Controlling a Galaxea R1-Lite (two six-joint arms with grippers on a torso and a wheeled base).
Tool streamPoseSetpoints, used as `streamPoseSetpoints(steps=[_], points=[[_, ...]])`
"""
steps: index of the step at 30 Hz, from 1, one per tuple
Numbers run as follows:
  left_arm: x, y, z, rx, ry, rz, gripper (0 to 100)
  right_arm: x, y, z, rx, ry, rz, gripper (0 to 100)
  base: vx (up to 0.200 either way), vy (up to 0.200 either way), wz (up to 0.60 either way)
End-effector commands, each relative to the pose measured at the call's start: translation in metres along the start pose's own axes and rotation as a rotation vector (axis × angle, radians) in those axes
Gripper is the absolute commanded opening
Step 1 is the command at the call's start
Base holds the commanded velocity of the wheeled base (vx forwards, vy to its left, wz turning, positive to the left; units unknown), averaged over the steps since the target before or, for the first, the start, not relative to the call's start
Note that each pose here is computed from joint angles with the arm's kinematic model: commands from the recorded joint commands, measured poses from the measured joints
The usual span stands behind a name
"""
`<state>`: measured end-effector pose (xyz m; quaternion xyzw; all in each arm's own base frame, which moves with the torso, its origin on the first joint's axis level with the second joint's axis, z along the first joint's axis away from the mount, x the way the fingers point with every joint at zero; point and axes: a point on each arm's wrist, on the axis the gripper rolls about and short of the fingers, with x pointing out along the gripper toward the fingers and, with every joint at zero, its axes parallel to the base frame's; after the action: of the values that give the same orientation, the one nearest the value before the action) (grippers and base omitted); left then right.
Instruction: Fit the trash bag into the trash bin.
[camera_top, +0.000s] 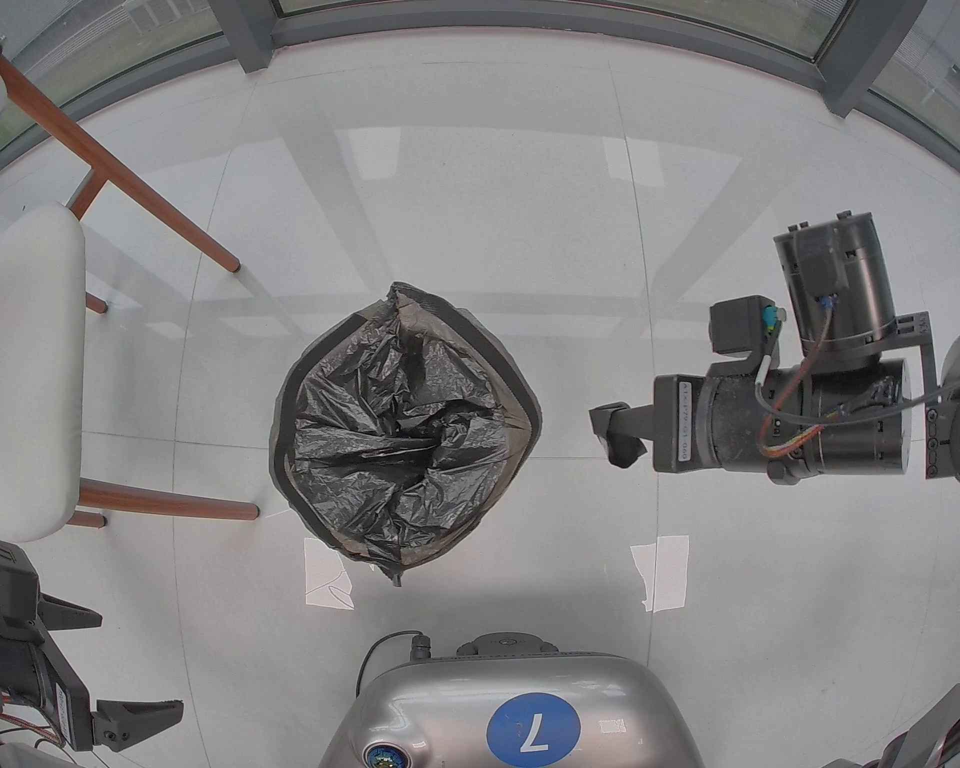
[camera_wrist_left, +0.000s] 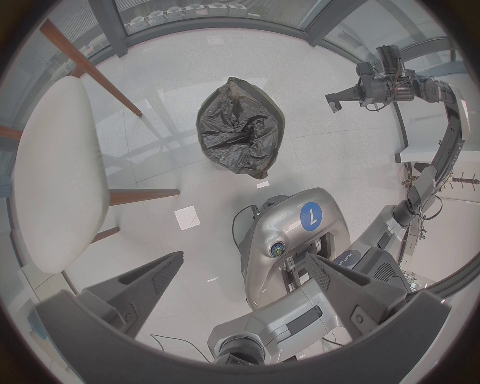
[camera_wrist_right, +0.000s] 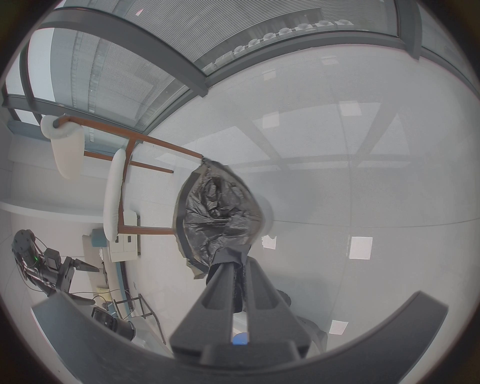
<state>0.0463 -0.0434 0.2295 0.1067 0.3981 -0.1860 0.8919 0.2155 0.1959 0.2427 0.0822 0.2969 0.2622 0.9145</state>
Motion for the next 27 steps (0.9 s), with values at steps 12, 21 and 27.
streamPoseSetpoints(steps=[12, 21, 27], points=[[0.009, 0.001, -0.004, -0.007, -0.046, 0.021, 100, 0.047, 0.023, 0.012, -0.031, 0.015, 0.028, 0, 0.0, 0.117, 0.0], [0.012, 0.0, -0.004, -0.019, -0.078, 0.013, 100, 0.061, 0.017, 0.011, -0.064, 0.034, 0.003, 100, 0.0, 0.0, 0.0], [0.012, 0.0, -0.003, -0.022, -0.086, 0.009, 100, 0.053, 0.013, 0.022, -0.05, -0.009, 0.0, 100, 0.0, 0.0, 0.0]])
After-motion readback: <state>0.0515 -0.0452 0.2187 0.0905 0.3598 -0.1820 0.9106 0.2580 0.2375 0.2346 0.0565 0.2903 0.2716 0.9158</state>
